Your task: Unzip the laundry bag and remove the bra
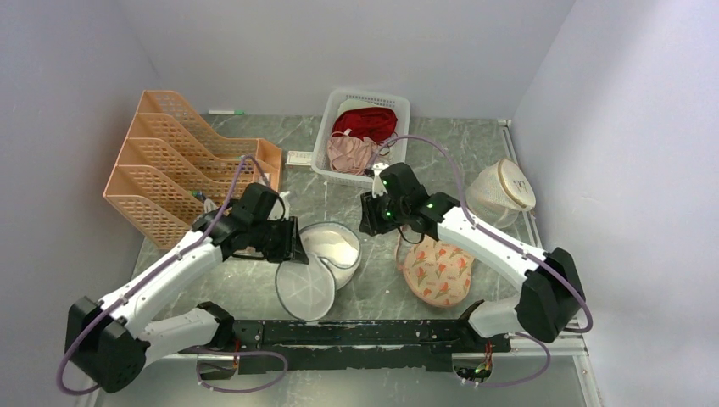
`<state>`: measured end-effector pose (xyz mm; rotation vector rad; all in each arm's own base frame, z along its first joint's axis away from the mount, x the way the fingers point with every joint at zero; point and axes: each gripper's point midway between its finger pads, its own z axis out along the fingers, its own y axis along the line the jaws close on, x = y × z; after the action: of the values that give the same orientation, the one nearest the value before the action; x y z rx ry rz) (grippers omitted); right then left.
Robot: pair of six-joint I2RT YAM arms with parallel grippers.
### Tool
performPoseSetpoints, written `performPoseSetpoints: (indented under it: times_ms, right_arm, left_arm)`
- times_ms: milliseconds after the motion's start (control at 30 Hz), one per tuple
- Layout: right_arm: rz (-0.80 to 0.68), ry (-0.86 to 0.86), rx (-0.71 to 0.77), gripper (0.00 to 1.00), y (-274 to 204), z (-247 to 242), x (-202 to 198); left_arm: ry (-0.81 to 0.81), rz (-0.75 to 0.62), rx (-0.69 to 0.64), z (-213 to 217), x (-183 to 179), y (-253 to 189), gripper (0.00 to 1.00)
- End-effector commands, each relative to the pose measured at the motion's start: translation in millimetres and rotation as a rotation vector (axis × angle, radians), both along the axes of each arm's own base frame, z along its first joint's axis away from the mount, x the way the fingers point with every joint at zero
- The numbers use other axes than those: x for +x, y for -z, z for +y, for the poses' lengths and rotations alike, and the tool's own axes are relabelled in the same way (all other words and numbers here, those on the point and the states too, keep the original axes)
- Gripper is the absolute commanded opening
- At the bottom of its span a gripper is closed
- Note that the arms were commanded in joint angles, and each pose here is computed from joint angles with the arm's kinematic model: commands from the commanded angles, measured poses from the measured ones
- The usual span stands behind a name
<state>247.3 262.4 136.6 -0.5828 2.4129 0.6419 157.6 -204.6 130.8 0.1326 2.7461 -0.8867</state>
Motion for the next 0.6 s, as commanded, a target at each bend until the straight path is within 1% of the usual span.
performPoseSetpoints:
  times_ms: [0, 67, 100, 167, 233, 300, 367, 433, 567]
  right_arm:
    - [-0.013, -0.035, 0.05, 0.37, -8.0, -2.2, -12.5]
    - [-0.062, -0.047, 0.062, 0.46, -15.0, -0.5, -7.9]
    - [-0.078, -0.069, 0.074, 0.5, -18.4, 3.0, -6.5]
    - [-0.103, -0.122, 0.104, 0.56, -24.3, 12.8, -6.8]
    - [-0.135, -0.132, 0.117, 0.63, -22.5, 17.4, -2.7]
    - [-0.155, -0.139, 0.133, 0.74, -19.7, 22.3, 1.7]
    - [-0.156, -0.165, 0.168, 0.79, -22.0, 33.2, 4.2]
    - [-0.142, -0.197, 0.201, 0.8, -23.7, 44.8, 4.4]
    - [-0.109, -0.261, 0.197, 0.8, -17.4, 62.0, -2.2]
  left_arm:
    - [-0.127, -0.134, 0.101, 28.9, 17.6, 5.5, 0.48]
    - [-0.135, -0.134, 0.117, 31.3, 18.7, 2.2, 0.59]
    - [-0.168, -0.143, 0.145, 36.3, 23.7, 2.1, 0.67]
    - [-0.216, -0.167, 0.161, 41.0, 29.8, -0.4, 0.81]
    - [-0.261, -0.193, 0.17, 45.8, 35.1, 0.3, 0.89]
    - [-0.28, -0.235, 0.149, 43.7, 43.7, -3.8, 0.92]
    - [-0.293, -0.265, 0.156, 43.7, 52.6, -8.5, 0.95]
    - [-0.306, -0.276, 0.195, 46.7, 61.4, -11.6, 0.97]
    - [-0.32, -0.292, 0.232, 48.1, 73.1, -13.6, 0.91]
